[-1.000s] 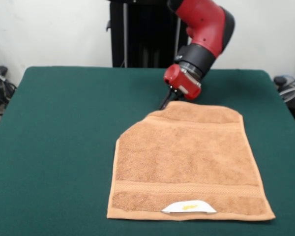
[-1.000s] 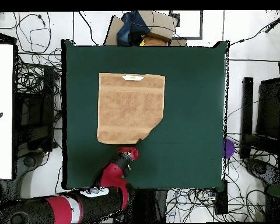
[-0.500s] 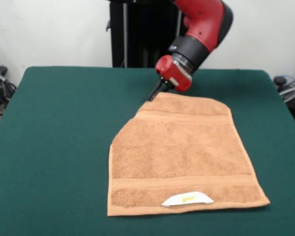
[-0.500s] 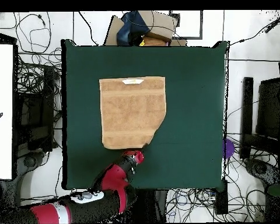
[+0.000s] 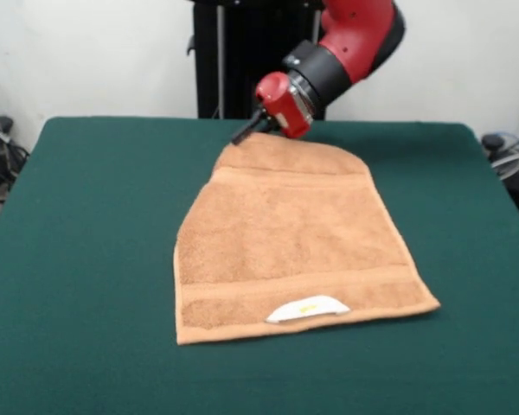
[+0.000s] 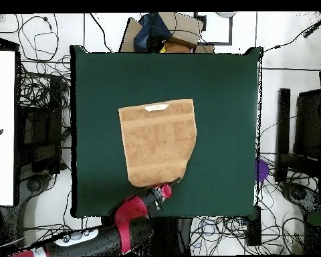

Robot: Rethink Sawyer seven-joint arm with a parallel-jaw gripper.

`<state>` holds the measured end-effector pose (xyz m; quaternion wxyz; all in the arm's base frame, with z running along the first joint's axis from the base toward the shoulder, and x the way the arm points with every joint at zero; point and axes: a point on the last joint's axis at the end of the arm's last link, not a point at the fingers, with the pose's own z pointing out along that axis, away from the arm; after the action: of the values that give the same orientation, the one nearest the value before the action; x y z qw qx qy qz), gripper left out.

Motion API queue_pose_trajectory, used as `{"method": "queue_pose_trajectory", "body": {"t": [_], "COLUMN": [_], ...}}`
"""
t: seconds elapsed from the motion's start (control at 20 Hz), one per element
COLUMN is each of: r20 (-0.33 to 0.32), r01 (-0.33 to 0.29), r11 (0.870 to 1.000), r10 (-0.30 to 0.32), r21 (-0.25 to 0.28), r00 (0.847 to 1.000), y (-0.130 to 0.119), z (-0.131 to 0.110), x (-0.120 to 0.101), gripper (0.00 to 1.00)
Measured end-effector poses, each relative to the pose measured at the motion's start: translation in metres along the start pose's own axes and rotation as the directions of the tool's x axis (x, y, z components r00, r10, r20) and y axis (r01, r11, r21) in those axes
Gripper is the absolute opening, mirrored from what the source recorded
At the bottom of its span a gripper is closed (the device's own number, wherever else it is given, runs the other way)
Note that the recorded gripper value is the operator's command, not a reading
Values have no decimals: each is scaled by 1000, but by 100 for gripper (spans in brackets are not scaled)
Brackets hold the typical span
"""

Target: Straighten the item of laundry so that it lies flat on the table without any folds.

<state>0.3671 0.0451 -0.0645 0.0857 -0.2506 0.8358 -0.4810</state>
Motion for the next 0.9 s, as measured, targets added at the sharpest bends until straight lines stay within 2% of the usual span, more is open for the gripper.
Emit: {"method": "queue_pose_trajectory", "body": {"t": [0.15,0.2,0.3,0.4,0.55,0.7,0.9], "r20": [-76,-124,-163,-210,-242,-280,-298], "r01": [68,107,140,189,237,320,389], "r11": [997,993,988,978,965,936,906], "r10": [-65,-100,-127,-166,-204,-272,-329], "r21": [35,55,71,93,112,145,167], "r00": [995,987,978,963,949,921,896], "y": [-1,-2,-3,-6,-10,-15,-18], "z": [2,3,5,8,10,15,21], "x": [12,18,21,25,25,24,21], "gripper": [0,0,0,0,0,0,0]}}
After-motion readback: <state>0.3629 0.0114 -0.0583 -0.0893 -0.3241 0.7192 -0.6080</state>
